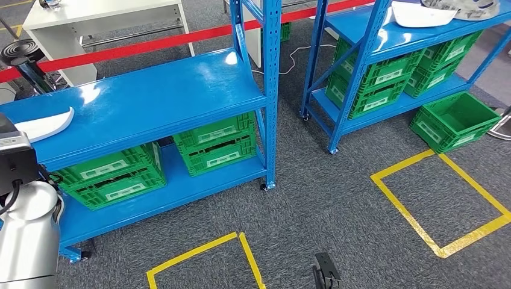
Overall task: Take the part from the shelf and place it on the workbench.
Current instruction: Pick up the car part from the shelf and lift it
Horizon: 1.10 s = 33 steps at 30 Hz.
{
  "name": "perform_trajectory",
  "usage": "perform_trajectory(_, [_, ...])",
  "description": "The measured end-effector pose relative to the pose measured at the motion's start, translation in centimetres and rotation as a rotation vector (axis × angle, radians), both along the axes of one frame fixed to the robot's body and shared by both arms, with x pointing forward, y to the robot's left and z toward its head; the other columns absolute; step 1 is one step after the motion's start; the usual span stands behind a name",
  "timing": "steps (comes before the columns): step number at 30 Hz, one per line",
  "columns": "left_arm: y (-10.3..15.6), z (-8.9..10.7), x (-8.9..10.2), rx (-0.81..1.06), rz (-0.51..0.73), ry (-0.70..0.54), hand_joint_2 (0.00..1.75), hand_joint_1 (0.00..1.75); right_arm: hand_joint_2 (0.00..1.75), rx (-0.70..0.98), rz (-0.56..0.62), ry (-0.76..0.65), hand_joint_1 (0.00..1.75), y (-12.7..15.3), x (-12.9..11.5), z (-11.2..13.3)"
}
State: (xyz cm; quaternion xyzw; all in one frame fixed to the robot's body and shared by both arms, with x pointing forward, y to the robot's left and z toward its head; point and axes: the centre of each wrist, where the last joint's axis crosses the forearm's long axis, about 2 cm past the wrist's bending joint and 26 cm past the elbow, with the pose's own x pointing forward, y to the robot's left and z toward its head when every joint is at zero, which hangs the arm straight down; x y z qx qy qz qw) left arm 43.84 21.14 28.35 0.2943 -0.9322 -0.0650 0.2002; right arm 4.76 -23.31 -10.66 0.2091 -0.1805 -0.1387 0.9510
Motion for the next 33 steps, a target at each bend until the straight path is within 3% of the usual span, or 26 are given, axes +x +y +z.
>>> perform_trajectory(15, [0.4, -0.5, 0.2, 0.040, 0.003, 0.019, 0.00, 0.00, 0.00, -0.006, 0.067, 0.006, 0.00, 0.0, 0.1, 0.0])
perform_trajectory(28, [0.4, 0.0, 1.0, 0.043, -0.004, 0.036, 0.00, 0.00, 0.00, -0.012, 0.042, -0.025, 0.00, 0.0, 0.1, 0.0])
perform_trajectory(33, [1.1, -0.8, 1.2, 0.033, -0.001, 0.071, 0.00, 0.00, 0.00, -0.017, 0.040, -0.059, 0.00, 0.3, 0.0, 0.0])
